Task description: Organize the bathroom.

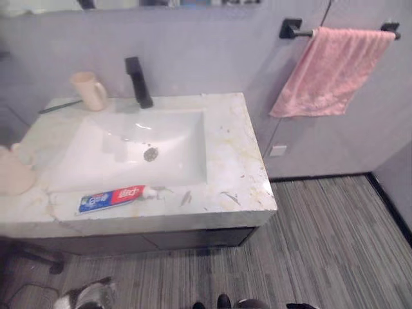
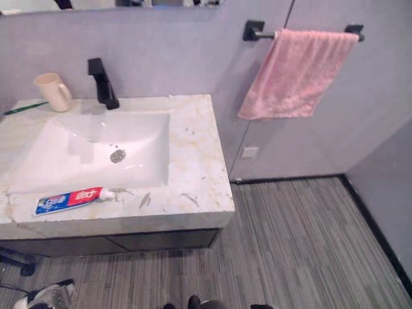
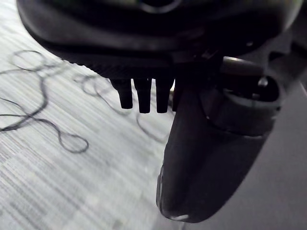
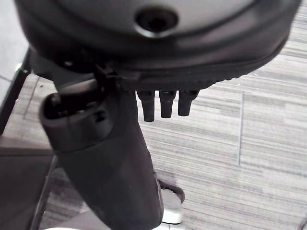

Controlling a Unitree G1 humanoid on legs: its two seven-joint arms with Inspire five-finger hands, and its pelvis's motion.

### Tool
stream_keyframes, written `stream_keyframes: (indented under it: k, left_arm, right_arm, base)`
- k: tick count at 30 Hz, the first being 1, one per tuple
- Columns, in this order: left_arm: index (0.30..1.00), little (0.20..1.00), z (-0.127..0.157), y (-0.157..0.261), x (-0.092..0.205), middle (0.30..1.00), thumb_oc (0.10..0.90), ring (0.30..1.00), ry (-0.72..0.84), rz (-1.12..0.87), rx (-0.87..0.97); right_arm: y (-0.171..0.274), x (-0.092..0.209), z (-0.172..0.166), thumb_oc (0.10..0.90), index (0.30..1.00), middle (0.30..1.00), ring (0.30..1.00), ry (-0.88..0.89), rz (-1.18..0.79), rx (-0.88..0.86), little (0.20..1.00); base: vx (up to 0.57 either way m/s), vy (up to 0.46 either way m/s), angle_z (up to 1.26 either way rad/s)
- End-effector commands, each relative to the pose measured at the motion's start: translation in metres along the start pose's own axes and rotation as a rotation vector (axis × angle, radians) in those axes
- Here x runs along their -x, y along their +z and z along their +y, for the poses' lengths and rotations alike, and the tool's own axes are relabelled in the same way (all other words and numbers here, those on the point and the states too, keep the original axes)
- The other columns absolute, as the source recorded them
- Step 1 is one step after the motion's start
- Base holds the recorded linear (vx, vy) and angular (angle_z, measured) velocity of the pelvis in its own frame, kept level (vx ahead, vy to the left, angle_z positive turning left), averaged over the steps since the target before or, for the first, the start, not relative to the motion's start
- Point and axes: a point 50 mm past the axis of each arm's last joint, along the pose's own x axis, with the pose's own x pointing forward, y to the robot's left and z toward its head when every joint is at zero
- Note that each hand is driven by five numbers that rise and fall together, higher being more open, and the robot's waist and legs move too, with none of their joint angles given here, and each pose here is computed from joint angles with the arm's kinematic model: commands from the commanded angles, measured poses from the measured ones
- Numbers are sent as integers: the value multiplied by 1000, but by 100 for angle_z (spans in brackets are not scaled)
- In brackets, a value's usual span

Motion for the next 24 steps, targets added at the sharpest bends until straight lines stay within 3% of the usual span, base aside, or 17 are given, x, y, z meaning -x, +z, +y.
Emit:
stream_keyframes:
  k: [1, 5, 9, 19, 20, 24]
  left_arm:
    - [900, 900, 64, -22, -29, 900, 800, 900, 401, 152, 218]
    - [900, 900, 78, -37, -34, 900, 800, 900, 455, 236, 299]
    - [900, 900, 86, -40, -39, 900, 800, 900, 443, 229, 265]
    - [900, 900, 79, -35, -45, 900, 800, 900, 179, 39, 38]
    - [900, 900, 69, -29, -44, 900, 800, 900, 65, -23, -75]
    - [900, 900, 48, -23, -37, 900, 800, 900, -98, -86, -211]
  right_arm:
    - [-27, 3, 0, 800, 900, 900, 900, -11, 90, 16, 900]
    - [-33, 3, 1, 800, 900, 900, 900, -11, 113, 3, 900]
    - [-39, 4, -3, 800, 900, 900, 900, -21, 134, -12, 900]
    - [-39, 4, -21, 800, 900, 900, 900, -41, 168, 9, 900]
    - [-32, 3, -28, 800, 900, 900, 900, -62, 160, 8, 900]
    - [-19, 2, -37, 800, 900, 900, 900, -94, 133, -12, 900]
  base:
    - [-38, -55, 45]
    - [-22, -42, 41]
    - [63, 42, 71]
    - [103, 238, 1]
    - [98, 394, -14]
    - [66, 459, -25]
